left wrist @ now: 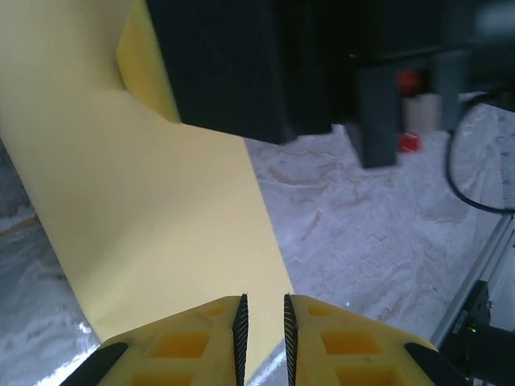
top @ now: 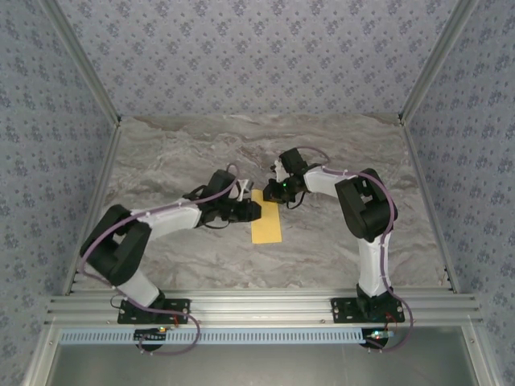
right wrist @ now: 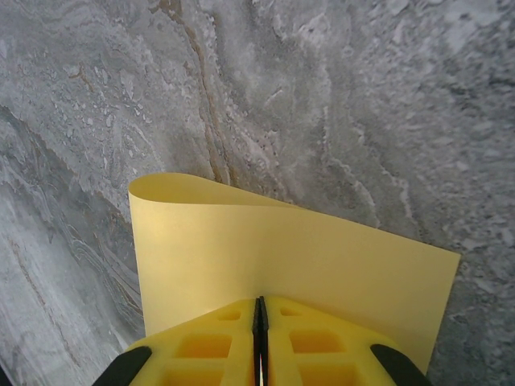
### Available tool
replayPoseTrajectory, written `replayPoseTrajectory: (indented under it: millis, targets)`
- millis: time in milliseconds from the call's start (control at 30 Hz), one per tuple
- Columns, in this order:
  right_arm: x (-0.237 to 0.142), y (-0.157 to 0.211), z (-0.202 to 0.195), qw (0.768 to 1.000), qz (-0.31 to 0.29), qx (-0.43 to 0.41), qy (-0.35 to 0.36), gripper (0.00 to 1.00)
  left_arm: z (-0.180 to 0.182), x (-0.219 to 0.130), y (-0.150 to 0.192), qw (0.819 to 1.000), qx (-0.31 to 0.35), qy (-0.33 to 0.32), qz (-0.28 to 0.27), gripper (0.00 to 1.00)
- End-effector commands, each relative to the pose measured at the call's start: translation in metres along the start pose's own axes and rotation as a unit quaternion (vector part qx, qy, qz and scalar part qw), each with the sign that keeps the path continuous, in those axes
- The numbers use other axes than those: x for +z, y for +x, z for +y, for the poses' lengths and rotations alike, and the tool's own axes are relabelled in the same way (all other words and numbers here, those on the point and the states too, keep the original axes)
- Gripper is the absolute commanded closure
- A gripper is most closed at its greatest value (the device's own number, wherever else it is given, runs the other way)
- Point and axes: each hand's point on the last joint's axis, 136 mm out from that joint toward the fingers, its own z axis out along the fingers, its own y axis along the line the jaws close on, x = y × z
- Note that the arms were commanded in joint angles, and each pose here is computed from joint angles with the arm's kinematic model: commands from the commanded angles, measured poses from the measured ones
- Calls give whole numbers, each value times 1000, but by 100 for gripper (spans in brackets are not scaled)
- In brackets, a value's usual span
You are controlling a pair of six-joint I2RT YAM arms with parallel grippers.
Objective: Fold a paper plane with a square sheet of paper (fold left side to right side)
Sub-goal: Hold the square sheet of paper at the center of the table.
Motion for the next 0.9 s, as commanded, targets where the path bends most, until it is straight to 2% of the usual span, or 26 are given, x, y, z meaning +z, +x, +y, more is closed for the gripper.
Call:
replayPoseTrajectory:
  millis: [0,367,600,733,867]
  targets:
    - [10,20,-25,998,34,20,49,90,5,15,0,1000,0,0,20,79]
    - [2,0,-3,1000,8,1,13,89,38,40,26,996,-49,-46,56,80]
    - [-50,-27,10,998,-56,-29,24,86,55,44,45,992,-78,-73,59,81]
    - [-81,-12,9,997,-69,-35,31,84,54,46,47,992,-79,-75,60,81]
    - [-83,36,8,998,-38,-33,22,85,52,46,46,992,-77,-74,60,81]
